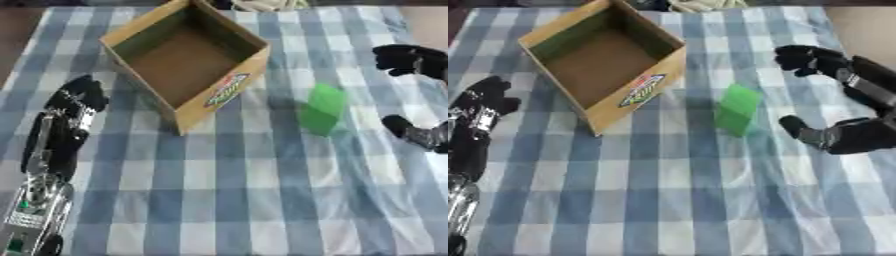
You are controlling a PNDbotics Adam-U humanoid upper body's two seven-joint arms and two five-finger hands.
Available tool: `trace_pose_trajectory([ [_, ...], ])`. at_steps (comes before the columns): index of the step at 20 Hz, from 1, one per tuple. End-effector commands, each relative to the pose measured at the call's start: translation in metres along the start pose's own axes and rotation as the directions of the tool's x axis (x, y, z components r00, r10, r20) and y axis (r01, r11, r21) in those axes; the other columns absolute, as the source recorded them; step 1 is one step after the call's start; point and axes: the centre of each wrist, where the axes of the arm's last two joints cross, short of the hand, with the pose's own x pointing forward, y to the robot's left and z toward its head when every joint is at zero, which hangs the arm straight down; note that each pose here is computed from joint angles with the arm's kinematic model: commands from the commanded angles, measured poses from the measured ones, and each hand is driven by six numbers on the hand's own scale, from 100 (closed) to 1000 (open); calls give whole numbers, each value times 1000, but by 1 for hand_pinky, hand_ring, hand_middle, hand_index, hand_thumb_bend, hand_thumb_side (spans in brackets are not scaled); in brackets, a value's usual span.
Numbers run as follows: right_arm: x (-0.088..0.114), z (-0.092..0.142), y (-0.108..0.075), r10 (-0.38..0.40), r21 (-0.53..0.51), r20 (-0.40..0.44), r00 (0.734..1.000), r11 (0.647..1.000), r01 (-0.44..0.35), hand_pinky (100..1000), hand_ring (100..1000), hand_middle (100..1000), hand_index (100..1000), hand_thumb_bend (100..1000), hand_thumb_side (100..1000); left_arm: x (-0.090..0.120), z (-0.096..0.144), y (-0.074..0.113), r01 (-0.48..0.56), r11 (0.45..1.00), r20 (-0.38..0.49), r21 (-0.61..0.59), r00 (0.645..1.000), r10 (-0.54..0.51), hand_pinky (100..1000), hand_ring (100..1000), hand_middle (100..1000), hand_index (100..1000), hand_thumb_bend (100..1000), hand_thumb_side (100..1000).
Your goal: Pick up objects on the table and place them in the box.
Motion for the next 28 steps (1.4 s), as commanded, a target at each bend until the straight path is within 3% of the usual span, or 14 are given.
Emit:
trace_pose_trajectory([
  [1, -3, 6, -22, 89, 112, -31, 996, 990, -85, 893, 941, 1000, 1000, 297, 486, 5, -2, 3, 17, 1000, 17, -21, 1000, -17, 805, 696, 754, 838, 506, 565],
  [10, -14, 3, -41, 160, 254, -62, 985, 957, -140, 904, 947, 1000, 1000, 433, 522, 5, -2, 2, 15, 999, 17, -40, 1000, -14, 806, 697, 755, 839, 508, 567],
  [17, -26, -2, -50, 200, 271, -84, 976, 947, -170, 909, 949, 1000, 1000, 593, 653, 4, -2, 1, 16, 999, 17, -48, 1000, -15, 806, 698, 755, 840, 509, 567],
  [28, -41, -15, -57, 212, 266, -111, 971, 948, -176, 902, 943, 1000, 1000, 548, 621, 4, -1, 1, 17, 998, 12, -61, 1000, -17, 807, 700, 756, 840, 508, 570],
])
